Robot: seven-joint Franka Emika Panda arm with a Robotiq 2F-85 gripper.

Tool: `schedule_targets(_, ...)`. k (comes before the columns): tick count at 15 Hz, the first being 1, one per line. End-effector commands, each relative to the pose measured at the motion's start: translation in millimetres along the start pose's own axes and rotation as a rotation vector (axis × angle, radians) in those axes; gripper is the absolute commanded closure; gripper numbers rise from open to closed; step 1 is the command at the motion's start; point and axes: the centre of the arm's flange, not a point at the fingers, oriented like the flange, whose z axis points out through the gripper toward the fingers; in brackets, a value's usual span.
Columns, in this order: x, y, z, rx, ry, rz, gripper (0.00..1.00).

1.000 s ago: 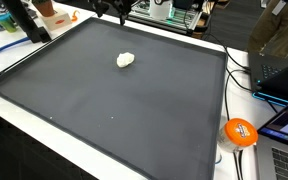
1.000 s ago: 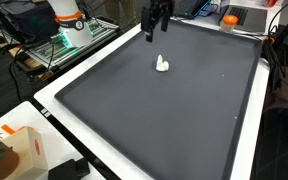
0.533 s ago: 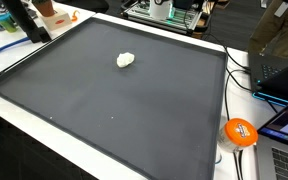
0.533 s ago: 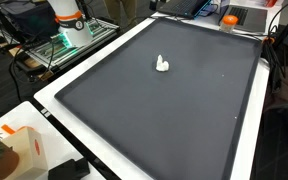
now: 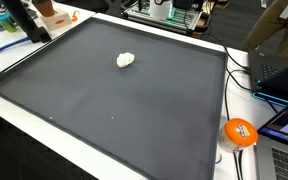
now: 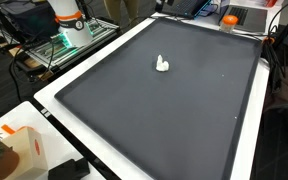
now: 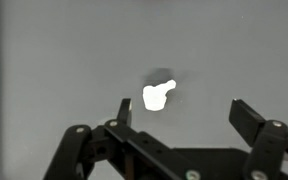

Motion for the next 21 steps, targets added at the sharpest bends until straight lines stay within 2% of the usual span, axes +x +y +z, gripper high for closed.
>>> schedule_targets(1, 49, -22, 0, -0.029, -0.137, 0.063, 0.00)
schedule_targets(5, 88, -21, 24, -0.053, -0.209, 0.112, 0.00)
schedule_targets(9, 110, -1, 76, -0.103, -0.237, 0.154, 0.00)
schedule_targets(10, 90, -6, 63, -0.070, -0.221, 0.129, 0.00)
schedule_targets(12, 96, -3, 75, -0.073, -0.235, 0.132, 0.00)
schedule_targets(16, 94, -6, 65, -0.072, -0.216, 0.128, 0.00)
schedule_targets(21, 110, -7, 109, -0.088, -0.290, 0.152, 0.00)
